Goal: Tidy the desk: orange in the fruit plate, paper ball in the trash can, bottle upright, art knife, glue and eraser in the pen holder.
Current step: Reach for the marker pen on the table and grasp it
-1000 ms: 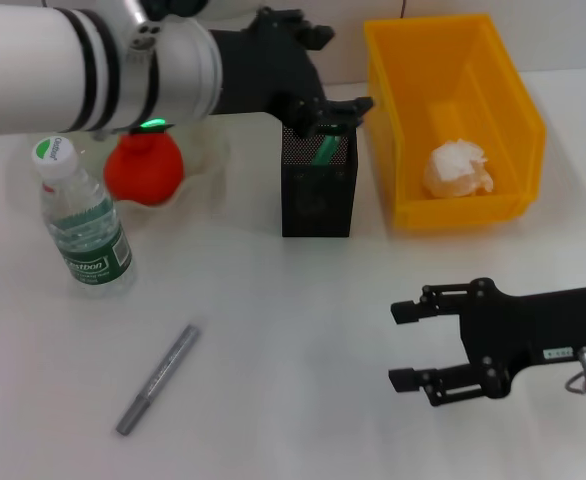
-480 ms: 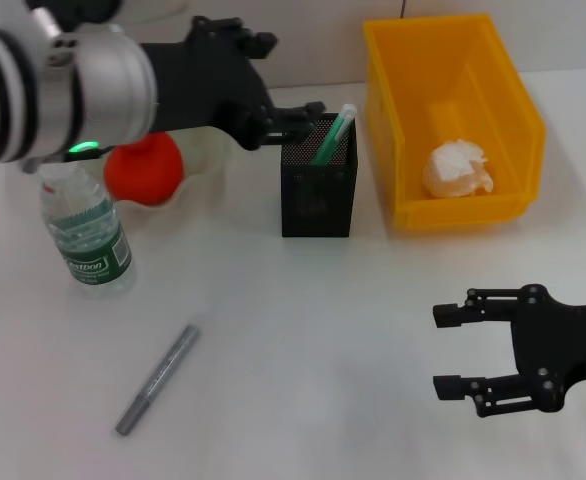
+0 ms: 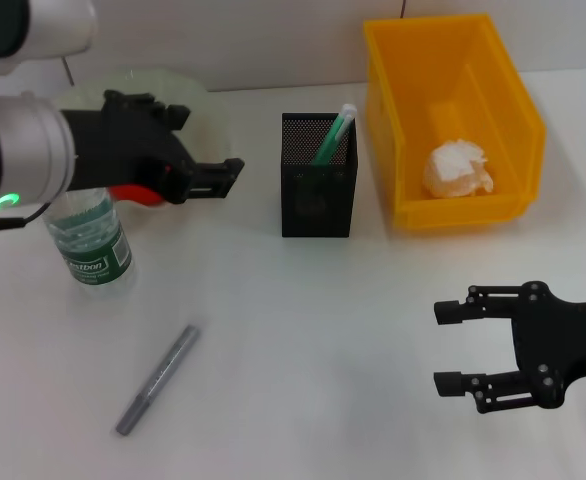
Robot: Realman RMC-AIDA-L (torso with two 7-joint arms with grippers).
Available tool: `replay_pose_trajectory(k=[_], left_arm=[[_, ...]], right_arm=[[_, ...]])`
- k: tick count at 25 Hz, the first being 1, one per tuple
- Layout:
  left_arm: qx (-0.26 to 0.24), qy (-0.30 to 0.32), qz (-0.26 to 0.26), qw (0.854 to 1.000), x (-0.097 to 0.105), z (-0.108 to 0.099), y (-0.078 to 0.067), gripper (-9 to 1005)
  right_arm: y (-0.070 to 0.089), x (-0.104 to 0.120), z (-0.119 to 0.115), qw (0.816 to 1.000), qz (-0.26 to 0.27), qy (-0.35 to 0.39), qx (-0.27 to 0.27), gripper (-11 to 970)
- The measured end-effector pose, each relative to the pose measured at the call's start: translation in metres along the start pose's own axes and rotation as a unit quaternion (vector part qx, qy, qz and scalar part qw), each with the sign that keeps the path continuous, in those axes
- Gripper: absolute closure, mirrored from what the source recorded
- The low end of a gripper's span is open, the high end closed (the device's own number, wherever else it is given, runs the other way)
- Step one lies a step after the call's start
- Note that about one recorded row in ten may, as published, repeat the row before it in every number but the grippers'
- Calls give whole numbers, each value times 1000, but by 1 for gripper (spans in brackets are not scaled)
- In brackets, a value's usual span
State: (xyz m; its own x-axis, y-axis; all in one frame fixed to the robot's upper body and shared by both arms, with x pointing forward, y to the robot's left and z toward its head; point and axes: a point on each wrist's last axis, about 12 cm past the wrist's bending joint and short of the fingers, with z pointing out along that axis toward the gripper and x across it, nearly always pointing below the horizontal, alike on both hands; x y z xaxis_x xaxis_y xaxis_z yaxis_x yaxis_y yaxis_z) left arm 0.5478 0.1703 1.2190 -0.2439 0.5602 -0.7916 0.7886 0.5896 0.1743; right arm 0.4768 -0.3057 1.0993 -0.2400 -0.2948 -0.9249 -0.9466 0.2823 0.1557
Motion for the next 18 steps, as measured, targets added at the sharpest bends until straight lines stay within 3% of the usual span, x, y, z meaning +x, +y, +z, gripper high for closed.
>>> replay_pose_trajectory(k=[2,6,7,14,18], left_arm=[[-10,7,-23,1000,8,-12,-4,215],[-10,7,-23,1000,8,-12,-4,215],[-3,15,-37,999,7,-23,-10,215],[34,60,-56,996,3,-39,-27,216],[28,85,-72,993,4,-40,-24,216]], right_arm=[[0,0,0,1000,0,0,0,193],[-2,-1,0,1000,-1,-1,2,193],[-2,-1,1,1000,-2,0,3,193],[-7,-2,3,1000,-5,4,11,193],[-8,-4,5,1000,-5,4,9,193]])
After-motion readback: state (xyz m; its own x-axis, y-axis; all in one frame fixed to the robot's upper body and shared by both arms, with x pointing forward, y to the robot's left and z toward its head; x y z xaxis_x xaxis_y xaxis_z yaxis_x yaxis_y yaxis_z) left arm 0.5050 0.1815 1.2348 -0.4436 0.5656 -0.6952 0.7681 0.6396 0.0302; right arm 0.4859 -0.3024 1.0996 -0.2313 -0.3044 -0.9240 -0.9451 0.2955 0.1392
